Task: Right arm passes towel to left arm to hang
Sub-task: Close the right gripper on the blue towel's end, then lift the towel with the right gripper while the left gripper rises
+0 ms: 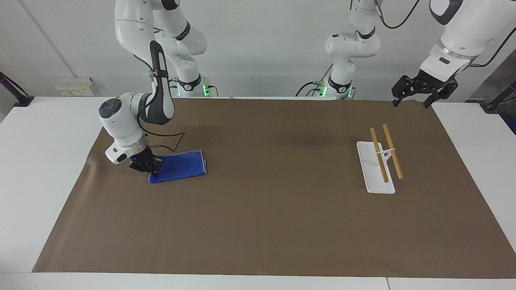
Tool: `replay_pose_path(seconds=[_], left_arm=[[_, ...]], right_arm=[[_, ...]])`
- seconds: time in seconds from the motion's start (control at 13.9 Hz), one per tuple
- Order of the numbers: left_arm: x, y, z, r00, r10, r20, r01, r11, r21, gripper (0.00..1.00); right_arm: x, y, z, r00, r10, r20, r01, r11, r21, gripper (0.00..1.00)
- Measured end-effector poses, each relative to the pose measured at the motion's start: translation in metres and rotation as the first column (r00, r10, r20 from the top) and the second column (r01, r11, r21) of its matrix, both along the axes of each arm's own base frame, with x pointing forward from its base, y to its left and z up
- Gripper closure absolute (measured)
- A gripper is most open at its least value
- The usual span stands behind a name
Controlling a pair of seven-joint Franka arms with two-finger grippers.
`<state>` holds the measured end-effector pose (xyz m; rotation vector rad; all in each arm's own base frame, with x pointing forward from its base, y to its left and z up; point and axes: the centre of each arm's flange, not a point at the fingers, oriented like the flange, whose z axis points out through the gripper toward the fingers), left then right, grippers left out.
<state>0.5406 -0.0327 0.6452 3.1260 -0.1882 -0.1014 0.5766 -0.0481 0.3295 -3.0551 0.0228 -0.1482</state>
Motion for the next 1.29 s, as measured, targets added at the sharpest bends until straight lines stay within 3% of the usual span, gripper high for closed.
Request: replay_pose_path(seconds=[0.5,0.79,1.08,1.29], left_arm=[[0.0,-0.006,0.0,1.0,-0.01,0.0,0.01,1.0,0.0,0.0],[-0.002,-0.011,0.0,1.0,-0.018,-0.007,0.018,1.0,-0.002,0.0],[-0.003,-0.021,0.001,0.999,0.043,-0.011,-0.043,0.997,-0.057,0.0],[0.002,-0.051,0.002,0.979,0.198,-0.04,-0.201,0.972,-0.125,0.0]], right_arm=[[0.01,0.097,0.133,0.995,-0.1,-0.025,0.102,0.993,0.061,0.97],[-0.001,0.126,0.185,0.988,-0.152,-0.024,0.153,0.969,0.194,0.97],[-0.008,0.158,0.194,0.977,-0.188,-0.103,0.214,0.885,0.414,0.97],[-0.011,0.176,0.196,0.965,-0.199,-0.173,0.262,0.798,0.544,0.97]])
